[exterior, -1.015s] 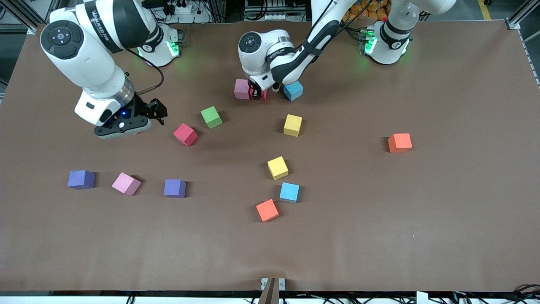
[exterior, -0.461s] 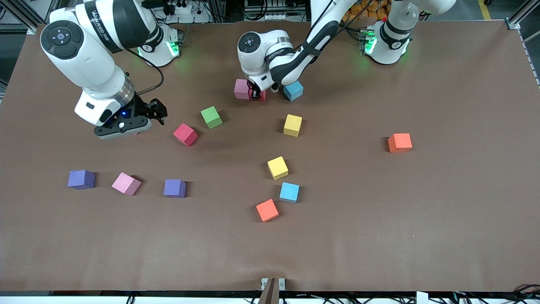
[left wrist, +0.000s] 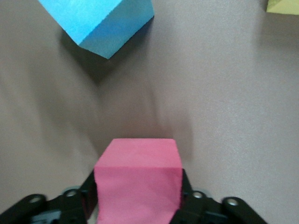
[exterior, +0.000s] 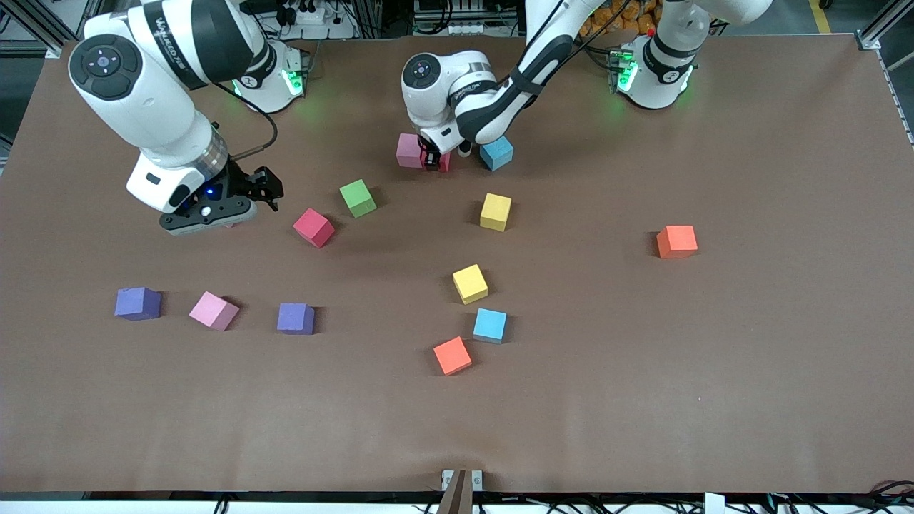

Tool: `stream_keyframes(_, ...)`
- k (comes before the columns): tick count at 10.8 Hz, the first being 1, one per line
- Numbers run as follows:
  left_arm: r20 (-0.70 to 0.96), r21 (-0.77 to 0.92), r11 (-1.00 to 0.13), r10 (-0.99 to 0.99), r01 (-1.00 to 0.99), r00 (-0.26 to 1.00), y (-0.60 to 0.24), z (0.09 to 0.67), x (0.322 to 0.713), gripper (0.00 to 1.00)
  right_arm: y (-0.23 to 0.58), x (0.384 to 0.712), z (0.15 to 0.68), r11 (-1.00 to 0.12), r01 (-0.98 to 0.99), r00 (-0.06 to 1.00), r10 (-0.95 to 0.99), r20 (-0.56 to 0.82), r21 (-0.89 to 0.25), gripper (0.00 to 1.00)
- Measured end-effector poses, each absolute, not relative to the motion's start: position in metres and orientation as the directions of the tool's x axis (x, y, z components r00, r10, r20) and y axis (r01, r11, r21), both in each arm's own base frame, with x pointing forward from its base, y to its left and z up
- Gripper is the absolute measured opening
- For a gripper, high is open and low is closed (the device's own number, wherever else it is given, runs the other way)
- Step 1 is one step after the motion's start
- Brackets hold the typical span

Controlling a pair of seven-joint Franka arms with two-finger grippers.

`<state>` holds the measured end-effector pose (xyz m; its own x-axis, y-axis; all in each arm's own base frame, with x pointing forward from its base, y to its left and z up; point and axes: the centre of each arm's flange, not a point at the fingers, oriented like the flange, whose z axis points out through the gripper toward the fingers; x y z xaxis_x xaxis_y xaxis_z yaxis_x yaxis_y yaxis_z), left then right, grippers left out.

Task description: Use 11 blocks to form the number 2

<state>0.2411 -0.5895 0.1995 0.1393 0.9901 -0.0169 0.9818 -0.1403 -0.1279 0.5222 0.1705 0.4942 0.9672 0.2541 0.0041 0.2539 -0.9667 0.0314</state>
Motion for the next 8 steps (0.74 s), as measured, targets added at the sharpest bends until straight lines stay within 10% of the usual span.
stream_keyframes(2, -0.020, -0.125, -0.144, 0.990, 0.982, 0.142, -0.591, 0.201, 0.241, 1.00, 0.172, 0.522, 0.494, -0.966, 0.256, 0.967, 0.256, 0.004, 0.031, 1.00)
stream_keyframes(8, -0.009, -0.117, -0.220, 0.975, 0.968, 0.220, -0.592, 0.217, 0.243, 1.00, 0.171, 0.519, 0.499, -0.966, 0.256, 0.966, 0.257, 0.012, 0.028, 1.00)
